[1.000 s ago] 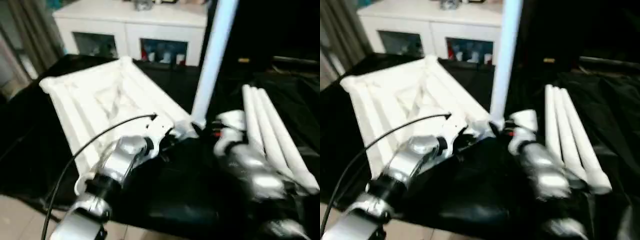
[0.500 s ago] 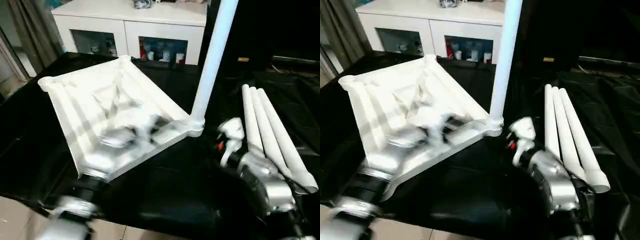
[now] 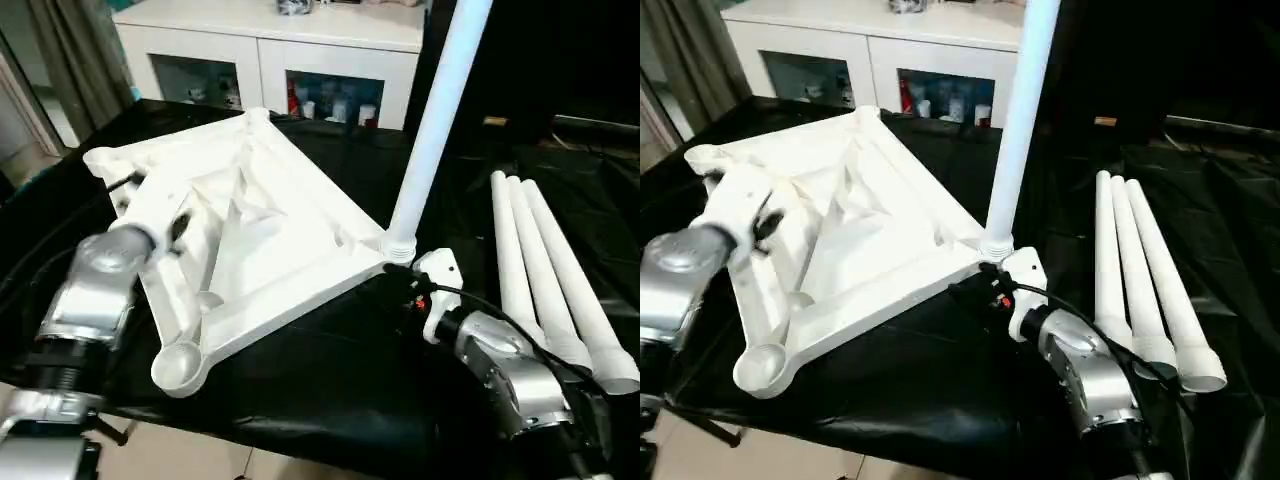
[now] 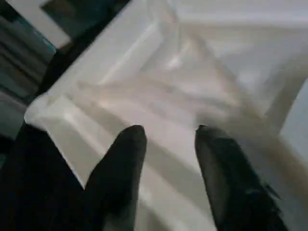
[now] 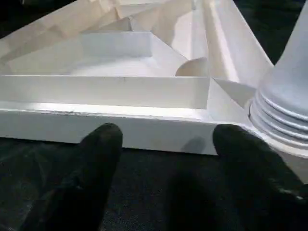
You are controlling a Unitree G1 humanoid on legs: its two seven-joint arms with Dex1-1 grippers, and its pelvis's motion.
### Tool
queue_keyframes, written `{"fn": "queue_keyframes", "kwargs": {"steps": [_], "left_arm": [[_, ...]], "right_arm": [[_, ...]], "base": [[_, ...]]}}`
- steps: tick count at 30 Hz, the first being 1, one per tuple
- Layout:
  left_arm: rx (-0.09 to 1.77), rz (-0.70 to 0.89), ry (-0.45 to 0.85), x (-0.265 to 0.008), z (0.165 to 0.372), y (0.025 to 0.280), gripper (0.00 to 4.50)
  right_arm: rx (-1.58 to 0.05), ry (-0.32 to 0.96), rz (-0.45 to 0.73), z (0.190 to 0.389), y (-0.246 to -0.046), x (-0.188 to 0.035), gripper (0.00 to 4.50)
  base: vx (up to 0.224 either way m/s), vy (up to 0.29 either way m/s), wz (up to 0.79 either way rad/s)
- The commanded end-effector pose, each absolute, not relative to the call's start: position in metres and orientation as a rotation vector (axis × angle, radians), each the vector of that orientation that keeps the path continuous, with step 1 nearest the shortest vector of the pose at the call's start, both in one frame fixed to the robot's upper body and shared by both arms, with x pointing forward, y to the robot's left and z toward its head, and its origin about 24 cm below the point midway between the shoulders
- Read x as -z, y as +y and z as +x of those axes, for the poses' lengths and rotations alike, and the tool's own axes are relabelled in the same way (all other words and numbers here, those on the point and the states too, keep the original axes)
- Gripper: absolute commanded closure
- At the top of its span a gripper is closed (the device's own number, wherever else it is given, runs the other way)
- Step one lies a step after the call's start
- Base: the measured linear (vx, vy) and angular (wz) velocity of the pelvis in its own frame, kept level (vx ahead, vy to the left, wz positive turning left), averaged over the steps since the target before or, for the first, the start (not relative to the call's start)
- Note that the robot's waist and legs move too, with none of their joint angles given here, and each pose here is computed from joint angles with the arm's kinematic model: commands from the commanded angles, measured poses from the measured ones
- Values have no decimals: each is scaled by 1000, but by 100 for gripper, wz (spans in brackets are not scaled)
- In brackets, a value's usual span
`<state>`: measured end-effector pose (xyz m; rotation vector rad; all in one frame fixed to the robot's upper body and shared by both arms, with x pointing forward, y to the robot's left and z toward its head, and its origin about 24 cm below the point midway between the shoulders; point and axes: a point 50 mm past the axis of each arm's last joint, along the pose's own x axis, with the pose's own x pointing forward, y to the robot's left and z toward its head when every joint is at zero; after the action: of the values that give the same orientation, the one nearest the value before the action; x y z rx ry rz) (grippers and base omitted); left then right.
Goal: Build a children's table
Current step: Rotate table base
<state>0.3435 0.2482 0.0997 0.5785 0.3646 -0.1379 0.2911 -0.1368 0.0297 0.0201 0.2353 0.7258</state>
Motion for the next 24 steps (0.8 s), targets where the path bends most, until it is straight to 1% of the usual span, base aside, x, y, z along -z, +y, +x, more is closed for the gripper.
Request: {"fn": "queue_keyframes", "kwargs": {"steps": [1,2,3,4,5,6,7,9,10,11,13,14,15,18,19,20,22,24], "left_arm": [[211,625,397,-89,343,243,288],[253,665,443,-79,342,243,283],[255,667,445,-78,342,243,314],[262,675,455,-76,341,243,335],[280,695,478,-70,341,243,338],[291,706,483,-68,341,242,329],[313,722,498,-64,340,242,337],[347,744,524,-58,339,241,380],[365,756,537,-56,338,240,382],[389,767,554,-53,337,240,375],[465,789,598,-47,333,237,373],[501,783,617,-46,331,235,388],[501,783,617,-46,331,235,424],[624,758,661,-43,323,226,423],[656,760,672,-42,321,224,437],[674,763,678,-41,320,223,450],[717,749,682,-41,318,220,450],[764,712,689,-42,315,216,450]], "right_arm": [[-719,246,2,295,-133,-30,155],[-710,247,-14,298,-129,-30,159],[-710,247,-15,298,-129,-30,168],[-708,247,-18,299,-128,-30,181],[-703,254,-34,301,-127,-29,192],[-702,257,-39,301,-126,-29,199],[-699,263,-49,302,-125,-28,204],[-694,272,-57,303,-124,-27,225],[-691,277,-60,304,-124,-26,236],[-690,281,-63,304,-123,-26,242],[-682,292,-79,306,-122,-24,244],[-679,296,-80,306,-122,-23,249],[-679,296,-80,306,-122,-23,277],[-662,316,-90,309,-121,-20,290],[-653,314,-93,310,-121,-20,302],[-646,312,-94,310,-121,-20,325],[-636,308,-77,312,-121,-21,328],[-633,308,-70,313,-121,-22,357]], "base": [[0,0,0],[0,0,0],[0,0,0],[0,0,0],[0,0,0],[0,0,0],[0,0,0],[0,0,0],[0,0,0],[0,0,0],[0,0,0],[0,0,0],[0,0,0],[0,0,0],[0,0,0],[0,0,0],[0,0,0],[0,0,0]]}}
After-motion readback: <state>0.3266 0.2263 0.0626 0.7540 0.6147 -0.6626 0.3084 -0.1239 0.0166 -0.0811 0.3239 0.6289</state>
